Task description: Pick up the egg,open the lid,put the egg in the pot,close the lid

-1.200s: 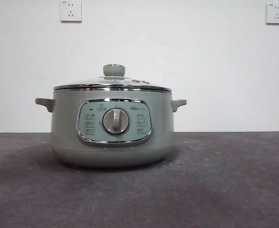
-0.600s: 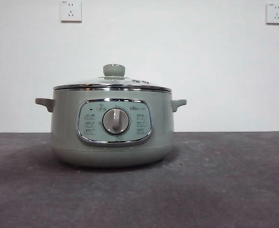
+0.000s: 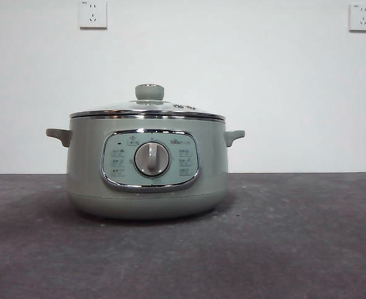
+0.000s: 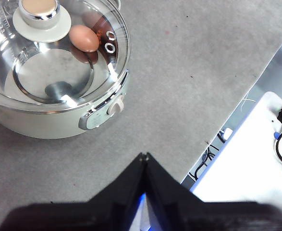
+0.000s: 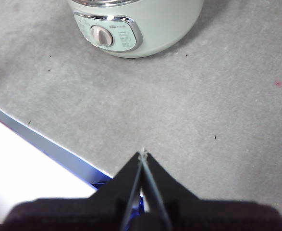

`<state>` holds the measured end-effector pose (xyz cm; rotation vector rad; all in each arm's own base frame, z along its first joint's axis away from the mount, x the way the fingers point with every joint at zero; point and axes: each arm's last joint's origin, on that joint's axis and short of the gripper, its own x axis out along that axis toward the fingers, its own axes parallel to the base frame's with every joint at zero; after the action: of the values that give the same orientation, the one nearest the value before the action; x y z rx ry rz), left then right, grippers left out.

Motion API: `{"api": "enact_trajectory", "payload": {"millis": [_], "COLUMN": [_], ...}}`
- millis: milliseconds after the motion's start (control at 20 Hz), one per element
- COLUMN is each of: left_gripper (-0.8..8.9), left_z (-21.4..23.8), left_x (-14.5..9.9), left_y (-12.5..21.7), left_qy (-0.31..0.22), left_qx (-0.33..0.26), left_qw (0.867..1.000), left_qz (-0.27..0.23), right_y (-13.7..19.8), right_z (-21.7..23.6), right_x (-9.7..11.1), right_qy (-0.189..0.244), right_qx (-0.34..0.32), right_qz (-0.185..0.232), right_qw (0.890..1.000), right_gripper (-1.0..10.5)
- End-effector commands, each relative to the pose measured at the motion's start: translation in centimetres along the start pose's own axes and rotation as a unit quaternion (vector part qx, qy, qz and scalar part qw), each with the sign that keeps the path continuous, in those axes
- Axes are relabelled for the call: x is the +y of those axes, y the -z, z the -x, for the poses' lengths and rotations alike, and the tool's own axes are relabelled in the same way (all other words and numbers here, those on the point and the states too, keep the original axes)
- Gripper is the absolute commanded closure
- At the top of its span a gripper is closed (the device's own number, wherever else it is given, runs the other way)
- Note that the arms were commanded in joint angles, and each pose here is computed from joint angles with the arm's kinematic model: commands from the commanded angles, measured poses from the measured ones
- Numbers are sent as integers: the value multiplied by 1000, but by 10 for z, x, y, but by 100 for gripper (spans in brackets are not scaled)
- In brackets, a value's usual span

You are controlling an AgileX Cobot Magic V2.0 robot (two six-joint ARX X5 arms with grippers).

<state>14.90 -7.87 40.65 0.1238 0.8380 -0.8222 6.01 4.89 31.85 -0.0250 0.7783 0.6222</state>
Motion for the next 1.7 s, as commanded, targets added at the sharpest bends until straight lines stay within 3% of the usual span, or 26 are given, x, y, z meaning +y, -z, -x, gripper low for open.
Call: {"api": "enact_trajectory", "payload": {"millis": [50,400,500,550,700,850,950,1050,1350,1700], "left_gripper": [818,817,817,817,817,817,817,817,817,817], "left_z": [0,7,19,32,73,86,74,50,-42,-93], "left_x": [0,3,2,2,-1,1,8,18,55,68], "left_y": [-2,-13,-14,-15,-7,24,49,76,158,217], "left_qy": [-1,-54,-81,-102,-173,-263,-302,-319,-305,-336], "left_qx": [-7,-74,-111,-158,-300,-357,-366,-369,-382,-377], "left_qw": [1000,995,985,974,923,881,866,861,871,863], "left_qz": [-5,-42,-101,-127,-166,-163,-155,-143,-46,14], "right_y": [1,1,1,1,1,1,1,1,1,1], "right_z": [-2,-2,-2,-2,-2,-2,-2,-2,-2,-2], "right_x": [0,0,0,0,0,0,0,0,0,0], "right_qy": [1,1,1,1,1,1,1,1,1,1], "right_qx": [1,1,1,1,1,1,1,1,1,1], "right_qz": [-5,-5,-5,-5,-5,-5,-5,-5,-5,-5], "right_qw": [1000,1000,1000,1000,1000,1000,1000,1000,1000,1000], "right_gripper": [945,945,945,945,945,945,945,945,945,945]}}
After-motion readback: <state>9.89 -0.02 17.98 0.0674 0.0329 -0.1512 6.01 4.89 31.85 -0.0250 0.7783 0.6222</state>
